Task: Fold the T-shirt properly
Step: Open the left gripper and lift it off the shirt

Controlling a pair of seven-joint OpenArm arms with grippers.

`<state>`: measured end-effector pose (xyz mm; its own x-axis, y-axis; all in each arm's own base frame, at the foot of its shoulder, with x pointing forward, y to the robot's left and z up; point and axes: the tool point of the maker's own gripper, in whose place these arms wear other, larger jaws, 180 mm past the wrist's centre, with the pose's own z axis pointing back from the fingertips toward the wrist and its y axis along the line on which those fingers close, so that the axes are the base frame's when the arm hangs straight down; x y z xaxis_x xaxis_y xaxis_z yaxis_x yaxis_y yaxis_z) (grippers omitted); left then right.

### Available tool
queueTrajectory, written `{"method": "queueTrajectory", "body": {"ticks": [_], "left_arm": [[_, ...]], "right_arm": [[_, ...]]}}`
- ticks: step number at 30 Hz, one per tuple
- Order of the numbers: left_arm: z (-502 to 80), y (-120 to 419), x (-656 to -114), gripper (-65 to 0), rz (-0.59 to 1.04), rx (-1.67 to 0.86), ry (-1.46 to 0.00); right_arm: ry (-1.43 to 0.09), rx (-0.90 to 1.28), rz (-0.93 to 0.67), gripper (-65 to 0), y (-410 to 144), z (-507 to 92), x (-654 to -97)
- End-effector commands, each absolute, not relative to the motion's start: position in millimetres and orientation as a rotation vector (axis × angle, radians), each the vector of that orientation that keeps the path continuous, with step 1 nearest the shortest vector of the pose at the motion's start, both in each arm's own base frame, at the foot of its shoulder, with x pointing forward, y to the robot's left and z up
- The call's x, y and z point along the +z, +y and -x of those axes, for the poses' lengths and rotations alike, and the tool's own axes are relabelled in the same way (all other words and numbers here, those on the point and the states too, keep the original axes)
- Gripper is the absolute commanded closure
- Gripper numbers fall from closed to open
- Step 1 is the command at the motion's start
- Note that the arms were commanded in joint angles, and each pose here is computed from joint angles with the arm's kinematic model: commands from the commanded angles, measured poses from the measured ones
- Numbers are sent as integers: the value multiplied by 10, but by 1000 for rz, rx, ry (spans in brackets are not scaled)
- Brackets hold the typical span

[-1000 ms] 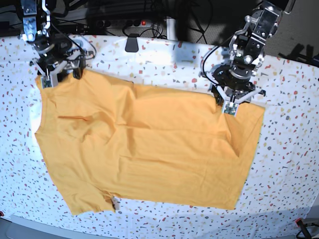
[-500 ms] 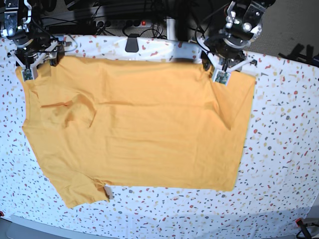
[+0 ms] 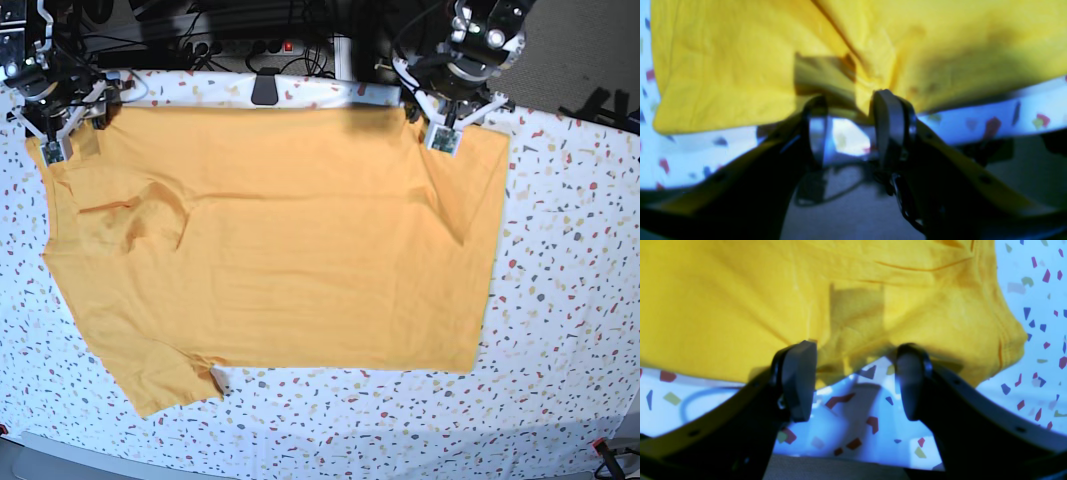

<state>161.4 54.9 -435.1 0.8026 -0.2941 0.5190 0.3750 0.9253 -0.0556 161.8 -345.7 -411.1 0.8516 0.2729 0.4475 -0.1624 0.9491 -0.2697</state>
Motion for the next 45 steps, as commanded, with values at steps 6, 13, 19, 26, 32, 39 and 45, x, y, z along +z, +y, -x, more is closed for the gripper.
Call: {"method": "queueTrajectory", "body": {"ticks": [6, 13, 19, 26, 32, 39, 45], "left_arm": [[-1355, 550, -4246, -245, 142, -399, -464], [-1493, 632, -4172, -245, 72, -423, -537], [-1534, 667, -4159, -245, 55, -401, -548], [-1538, 663, -4148, -245, 56, -401, -551], [-1609, 618, -3993, -245, 70, -397, -594], [-1692, 567, -3800, -245, 88, -394, -652], [-1763, 724, -3689, -245, -29, -431, -678]], "right_arm": [[-409, 252, 270, -378, -3597, -1433, -4132], [-340, 277, 277, -378, -3661, -1178, -4176], [-326, 258, 251, -378, -3620, -1140, -4194], [-325, 267, 243, -378, -3563, -1143, -4155], [-334, 293, 245, -378, -3478, -1214, -4058], [-374, 272, 266, -378, -3492, -1317, -3985], [-414, 258, 295, -378, -3566, -1403, -3854]]}}
